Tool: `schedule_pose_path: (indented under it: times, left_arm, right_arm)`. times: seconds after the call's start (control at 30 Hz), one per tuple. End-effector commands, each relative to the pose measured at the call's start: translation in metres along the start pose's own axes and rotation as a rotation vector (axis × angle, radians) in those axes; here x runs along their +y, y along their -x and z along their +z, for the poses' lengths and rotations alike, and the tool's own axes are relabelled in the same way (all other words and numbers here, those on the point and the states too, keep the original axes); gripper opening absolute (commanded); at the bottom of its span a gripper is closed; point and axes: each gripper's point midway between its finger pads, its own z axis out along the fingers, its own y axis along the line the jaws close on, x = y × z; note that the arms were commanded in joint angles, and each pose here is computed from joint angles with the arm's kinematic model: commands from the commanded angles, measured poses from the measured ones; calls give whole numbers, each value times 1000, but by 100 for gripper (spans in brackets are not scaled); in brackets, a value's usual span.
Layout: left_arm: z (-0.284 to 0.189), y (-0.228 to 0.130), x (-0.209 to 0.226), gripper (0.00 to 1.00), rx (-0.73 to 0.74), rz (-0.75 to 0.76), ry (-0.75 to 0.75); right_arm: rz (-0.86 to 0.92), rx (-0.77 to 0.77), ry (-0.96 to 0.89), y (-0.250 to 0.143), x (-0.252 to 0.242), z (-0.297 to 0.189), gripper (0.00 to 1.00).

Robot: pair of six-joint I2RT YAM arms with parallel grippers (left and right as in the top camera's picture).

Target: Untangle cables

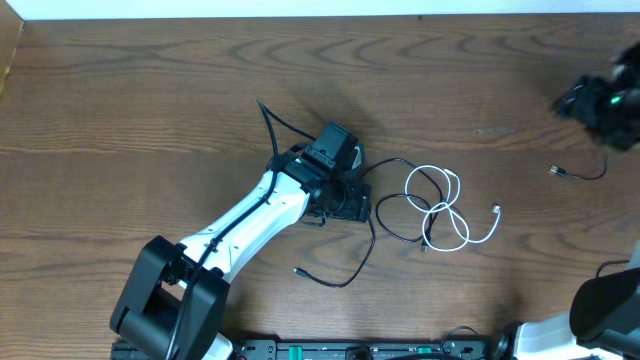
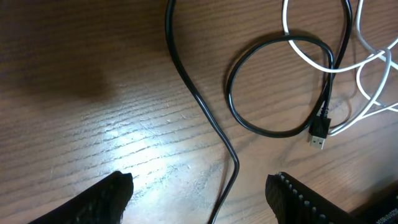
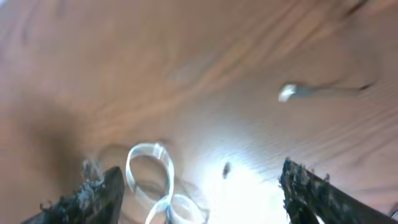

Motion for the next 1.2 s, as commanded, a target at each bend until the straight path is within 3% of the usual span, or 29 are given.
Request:
schedule_pose_path:
  times: [0.0, 0.2, 0.4, 0.63, 0.77, 0.87, 0.9, 0.93, 1.03, 1.17]
  left_arm:
    - [-1, 2, 3, 73, -6, -4, 14]
    - [-1, 2, 3, 73, -6, -3, 14]
    - [-1, 2, 3, 73, -6, -3, 14]
    - [-1, 1, 4, 73, -2, -4, 15]
    - [-1, -1, 5, 73, 7, -8, 20]
    - [-1, -1, 5, 73, 7, -8, 20]
    - [-1, -1, 5, 73, 7, -7, 19]
    - [-1, -1, 5, 73, 7, -7, 19]
    - [-1, -1, 5, 73, 7, -8, 20]
    - [-1, -1, 5, 73, 7, -8, 20]
  right_arm:
    - [-184, 181, 113, -51, 34, 18, 78]
    - [-249, 419, 101, -129, 38, 57, 78]
    - [-351, 585, 112, -205, 48, 92, 71]
    - [-501, 540, 65, -239, 45, 135, 58]
    - [-522, 529, 63, -249, 41, 146, 41]
    - [-520, 541, 59, -253, 38, 146, 18]
    - [-517, 549, 57, -254, 37, 145, 6]
    - [-514, 556, 62, -256, 38, 144, 1]
    - [-492, 585, 153, -263, 52, 139, 1]
    - [-564, 613, 472, -266, 102, 113, 1]
